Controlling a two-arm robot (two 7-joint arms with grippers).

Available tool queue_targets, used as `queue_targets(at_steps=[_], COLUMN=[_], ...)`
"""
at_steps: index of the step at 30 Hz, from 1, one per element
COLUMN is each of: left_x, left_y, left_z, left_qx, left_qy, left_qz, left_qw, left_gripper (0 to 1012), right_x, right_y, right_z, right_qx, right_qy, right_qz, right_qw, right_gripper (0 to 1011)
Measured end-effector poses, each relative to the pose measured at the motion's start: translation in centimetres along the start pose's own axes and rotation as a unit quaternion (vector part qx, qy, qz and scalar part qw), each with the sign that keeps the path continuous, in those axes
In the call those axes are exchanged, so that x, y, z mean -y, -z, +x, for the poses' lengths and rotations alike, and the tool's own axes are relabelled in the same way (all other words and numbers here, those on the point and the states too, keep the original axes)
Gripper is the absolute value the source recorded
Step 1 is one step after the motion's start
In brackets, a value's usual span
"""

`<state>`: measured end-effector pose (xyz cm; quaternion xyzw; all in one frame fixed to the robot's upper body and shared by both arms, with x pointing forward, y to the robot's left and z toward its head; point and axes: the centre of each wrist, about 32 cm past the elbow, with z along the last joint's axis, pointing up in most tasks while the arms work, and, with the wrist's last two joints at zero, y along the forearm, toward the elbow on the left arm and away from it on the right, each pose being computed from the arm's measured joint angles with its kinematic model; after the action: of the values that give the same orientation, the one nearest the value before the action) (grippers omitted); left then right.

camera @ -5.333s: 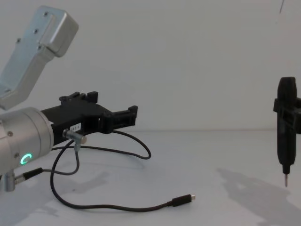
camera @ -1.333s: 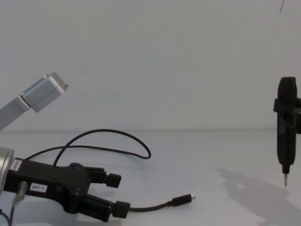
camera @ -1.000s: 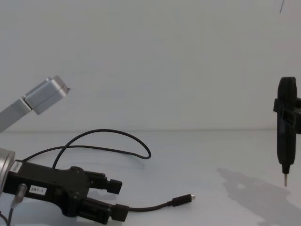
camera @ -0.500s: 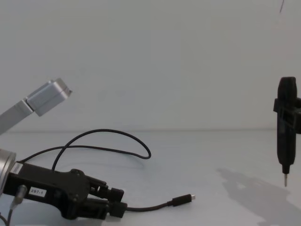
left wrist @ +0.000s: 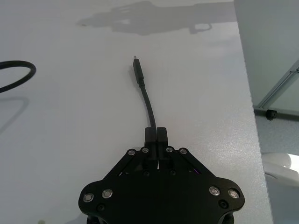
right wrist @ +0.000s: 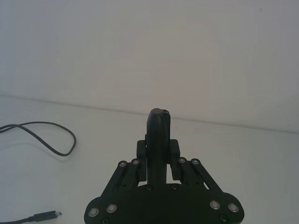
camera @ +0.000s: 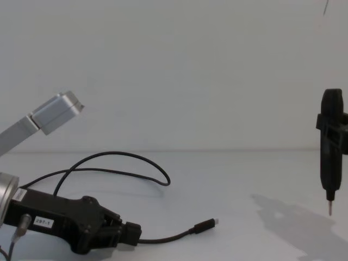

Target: Pick up the data cable with the one hand.

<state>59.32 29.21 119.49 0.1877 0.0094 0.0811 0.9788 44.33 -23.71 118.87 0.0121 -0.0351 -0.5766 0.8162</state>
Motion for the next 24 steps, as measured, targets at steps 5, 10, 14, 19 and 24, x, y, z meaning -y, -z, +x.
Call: queue_targets(at_steps=[5,10,14,19,24], left_x=[0.0,-0.01,-0.1,-0.17,-0.12], left_y=[0.01,-0.02,-0.32,-0.87,-1.75], left_z=[0.0,0.01,-0.06,-0.22,-0.56], left_qx=[0.0,0.0,0.006,0.015,0.027], left_qy=[0.0,-0.001,-0.012,-0.029,-0.05], left_qz=[0.0,-0.001,-0.014,-0.036,-0.069], left_qw=[1.0,1.0,0.9998,0.9988,0.996], left_gripper=[29,29,29,29,29], right_x=[0.0,0.0,0.0,0.0,0.0], right_y=[0.0,0.0,0.0,0.0,0.0], right_z=[0.0,0.0,0.0,0.0,0.0], right_qx=[0.0,0.0,0.0,0.0,0.0], right_qy=[0.0,0.0,0.0,0.0,0.0], right_qz=[0.0,0.0,0.0,0.0,0.0], right_qw=[1.0,1.0,1.0,1.0,1.0], right_gripper=[279,279,279,279,279])
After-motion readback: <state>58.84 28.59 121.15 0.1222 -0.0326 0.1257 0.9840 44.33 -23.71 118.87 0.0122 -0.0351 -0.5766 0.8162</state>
